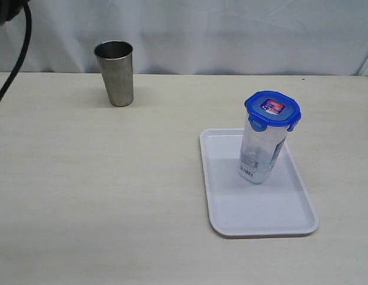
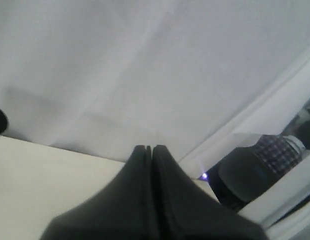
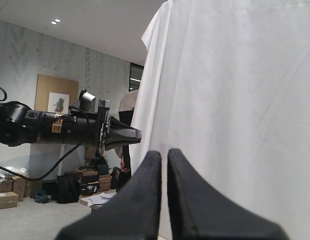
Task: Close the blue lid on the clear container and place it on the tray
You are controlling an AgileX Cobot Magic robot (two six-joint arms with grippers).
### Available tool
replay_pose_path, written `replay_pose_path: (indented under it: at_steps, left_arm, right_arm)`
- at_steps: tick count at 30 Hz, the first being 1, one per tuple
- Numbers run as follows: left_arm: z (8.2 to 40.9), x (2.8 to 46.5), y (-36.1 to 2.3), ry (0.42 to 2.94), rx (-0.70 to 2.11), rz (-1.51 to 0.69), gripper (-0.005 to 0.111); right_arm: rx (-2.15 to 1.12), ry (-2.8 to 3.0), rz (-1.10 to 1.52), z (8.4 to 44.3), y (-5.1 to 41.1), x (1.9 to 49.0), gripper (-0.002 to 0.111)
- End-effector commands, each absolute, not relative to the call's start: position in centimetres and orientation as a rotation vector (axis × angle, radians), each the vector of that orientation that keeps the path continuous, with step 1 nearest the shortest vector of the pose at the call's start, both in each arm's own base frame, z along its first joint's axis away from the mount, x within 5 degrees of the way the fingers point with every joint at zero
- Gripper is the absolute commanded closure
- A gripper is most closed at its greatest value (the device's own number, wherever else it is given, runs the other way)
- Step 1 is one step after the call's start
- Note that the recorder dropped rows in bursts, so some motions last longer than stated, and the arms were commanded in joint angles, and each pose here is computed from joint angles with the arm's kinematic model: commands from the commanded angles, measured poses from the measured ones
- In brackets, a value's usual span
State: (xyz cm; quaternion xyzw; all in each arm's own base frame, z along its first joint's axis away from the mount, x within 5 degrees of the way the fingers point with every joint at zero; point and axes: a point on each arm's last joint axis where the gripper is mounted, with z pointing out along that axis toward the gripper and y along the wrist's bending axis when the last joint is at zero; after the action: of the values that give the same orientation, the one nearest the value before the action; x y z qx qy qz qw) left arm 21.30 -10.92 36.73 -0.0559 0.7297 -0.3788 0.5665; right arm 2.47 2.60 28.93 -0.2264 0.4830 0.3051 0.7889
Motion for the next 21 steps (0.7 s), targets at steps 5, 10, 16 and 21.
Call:
replay_pose_path:
  at_steps: [5,10,16,21]
  left_arm:
    - [34.4,20.0,-9.6,1.615,0.287,-0.431,0.107]
    - [31.6,17.6,-8.5,1.522,0.543,-0.18,0.107]
    - [29.3,14.3,-6.9,1.456,0.684,-0.029,0.107]
    - [27.9,12.0,-4.8,1.448,0.598,0.008,0.107]
  right_arm:
    - [-0.482,1.044,0.659,28.8,2.6,2.5,0.104]
    - [-0.482,1.044,0.659,28.8,2.6,2.5,0.104]
    - [-0.482,1.044,0.659,28.8,2.6,2.5,0.104]
    - [-0.482,1.044,0.659,28.8,2.6,2.5,0.104]
